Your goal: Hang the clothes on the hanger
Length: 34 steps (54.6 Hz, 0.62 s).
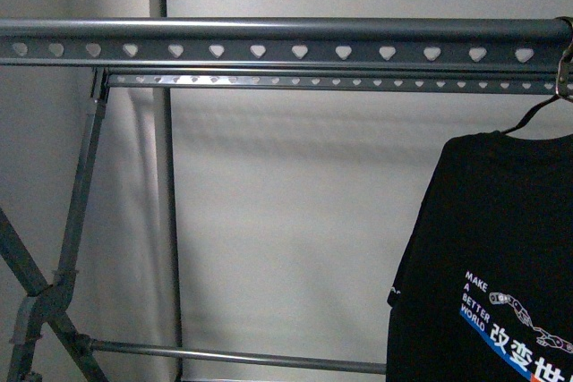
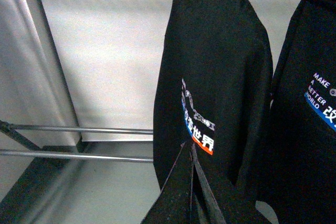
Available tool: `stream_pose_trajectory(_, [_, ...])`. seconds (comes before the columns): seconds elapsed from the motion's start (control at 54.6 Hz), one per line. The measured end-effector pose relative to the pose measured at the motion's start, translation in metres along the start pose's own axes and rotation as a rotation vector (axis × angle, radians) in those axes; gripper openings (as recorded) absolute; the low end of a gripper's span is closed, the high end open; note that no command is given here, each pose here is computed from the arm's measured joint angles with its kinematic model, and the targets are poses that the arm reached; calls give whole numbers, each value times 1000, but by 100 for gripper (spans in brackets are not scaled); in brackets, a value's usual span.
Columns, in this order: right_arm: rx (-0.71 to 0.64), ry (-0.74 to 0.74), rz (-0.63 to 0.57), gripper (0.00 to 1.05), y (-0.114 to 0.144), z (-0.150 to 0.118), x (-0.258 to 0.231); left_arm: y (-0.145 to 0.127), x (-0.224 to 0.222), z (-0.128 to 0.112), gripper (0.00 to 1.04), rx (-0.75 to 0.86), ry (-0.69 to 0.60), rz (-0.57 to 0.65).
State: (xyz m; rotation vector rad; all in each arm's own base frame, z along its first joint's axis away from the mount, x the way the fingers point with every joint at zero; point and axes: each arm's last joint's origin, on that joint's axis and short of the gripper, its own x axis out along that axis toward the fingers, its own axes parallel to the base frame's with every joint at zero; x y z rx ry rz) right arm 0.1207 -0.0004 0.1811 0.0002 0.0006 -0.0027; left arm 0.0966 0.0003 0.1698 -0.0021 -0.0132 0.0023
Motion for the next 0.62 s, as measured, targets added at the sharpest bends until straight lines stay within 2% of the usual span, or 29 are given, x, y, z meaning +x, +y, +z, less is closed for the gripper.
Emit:
stream_pose_trajectory(0.293, [0,-5,0,2,0,-13,-7,0,0,0,4,0,0,0])
stream_pose_trajectory(0.568, [0,-11,0,2,0,-13,-12,0,0,0,4,0,0,0])
stream_pose_trajectory(0.623, [-1,-12,0,9,0,-13,-12,0,0,0,9,0,0,0])
